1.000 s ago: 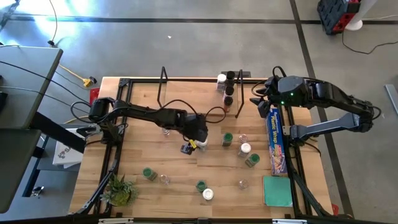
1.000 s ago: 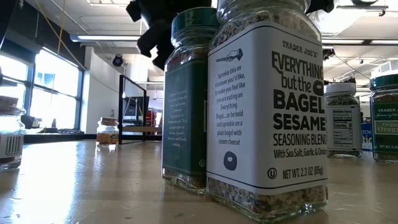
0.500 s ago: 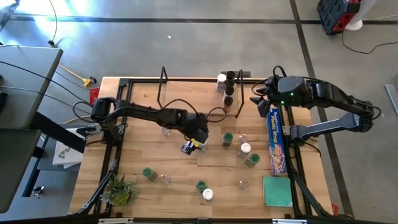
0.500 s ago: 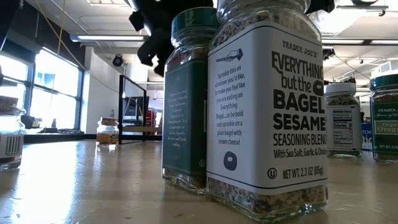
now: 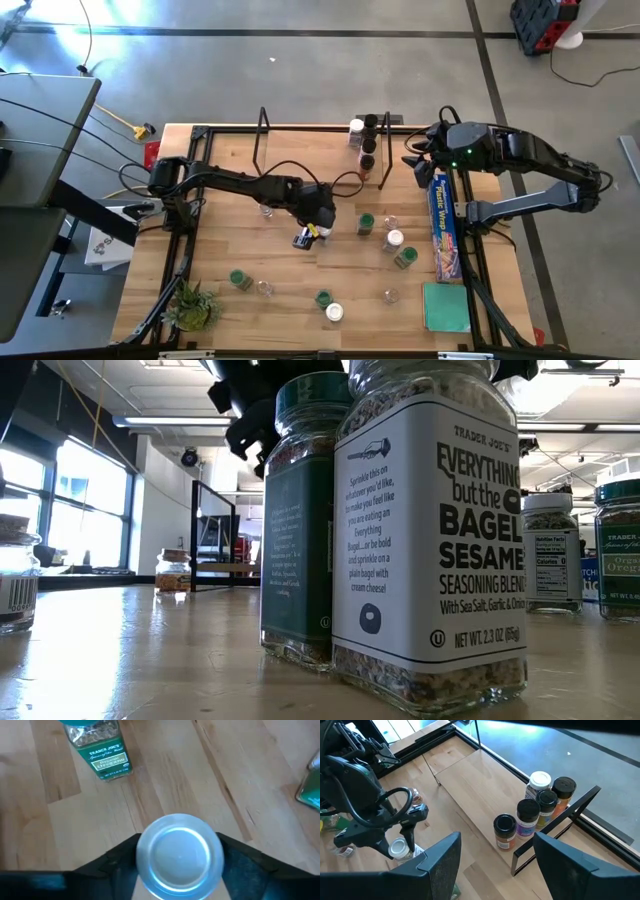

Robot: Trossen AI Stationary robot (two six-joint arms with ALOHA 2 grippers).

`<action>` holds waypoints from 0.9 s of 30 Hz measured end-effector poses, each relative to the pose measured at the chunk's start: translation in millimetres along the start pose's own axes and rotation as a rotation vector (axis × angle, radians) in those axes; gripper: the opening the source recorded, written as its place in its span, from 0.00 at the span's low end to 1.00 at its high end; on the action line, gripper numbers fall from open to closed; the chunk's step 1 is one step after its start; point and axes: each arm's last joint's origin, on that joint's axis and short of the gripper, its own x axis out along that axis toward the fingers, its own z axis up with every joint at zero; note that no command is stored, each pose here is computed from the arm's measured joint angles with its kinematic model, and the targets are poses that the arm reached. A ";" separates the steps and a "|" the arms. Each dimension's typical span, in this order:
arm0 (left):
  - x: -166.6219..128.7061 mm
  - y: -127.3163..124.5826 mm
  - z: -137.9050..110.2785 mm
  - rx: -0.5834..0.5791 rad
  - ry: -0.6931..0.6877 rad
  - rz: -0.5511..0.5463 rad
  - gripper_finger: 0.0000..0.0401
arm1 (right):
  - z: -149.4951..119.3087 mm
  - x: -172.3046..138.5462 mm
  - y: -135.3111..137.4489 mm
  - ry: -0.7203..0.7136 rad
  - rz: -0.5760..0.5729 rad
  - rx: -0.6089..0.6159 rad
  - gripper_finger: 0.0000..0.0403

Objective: Shelf spices
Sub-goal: Put the white seasoning bottle on the shelf aligned with the other white seasoning bottles

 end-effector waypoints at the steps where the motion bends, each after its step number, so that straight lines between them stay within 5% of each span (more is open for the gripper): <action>1: 0.0 0.0 -0.1 -0.020 0.001 0.000 0.52 | 0.0 0.0 0.0 0.000 0.000 -0.001 0.60; 8: -36.4 14.8 20.9 -0.243 -0.007 0.087 0.49 | 0.0 0.0 0.0 0.000 0.000 -0.003 0.60; 16: -104.8 103.0 33.0 -0.360 -0.200 0.335 0.49 | 0.1 -0.1 -0.3 -0.004 -0.008 -0.027 0.60; 22: -98.8 156.3 3.3 -0.406 -0.213 0.369 0.49 | 0.1 -0.1 -0.3 -0.004 -0.008 0.004 0.60; 27: -79.5 174.9 -4.8 -0.418 -0.224 0.365 0.49 | 0.1 -0.1 -0.3 -0.004 -0.008 0.007 0.60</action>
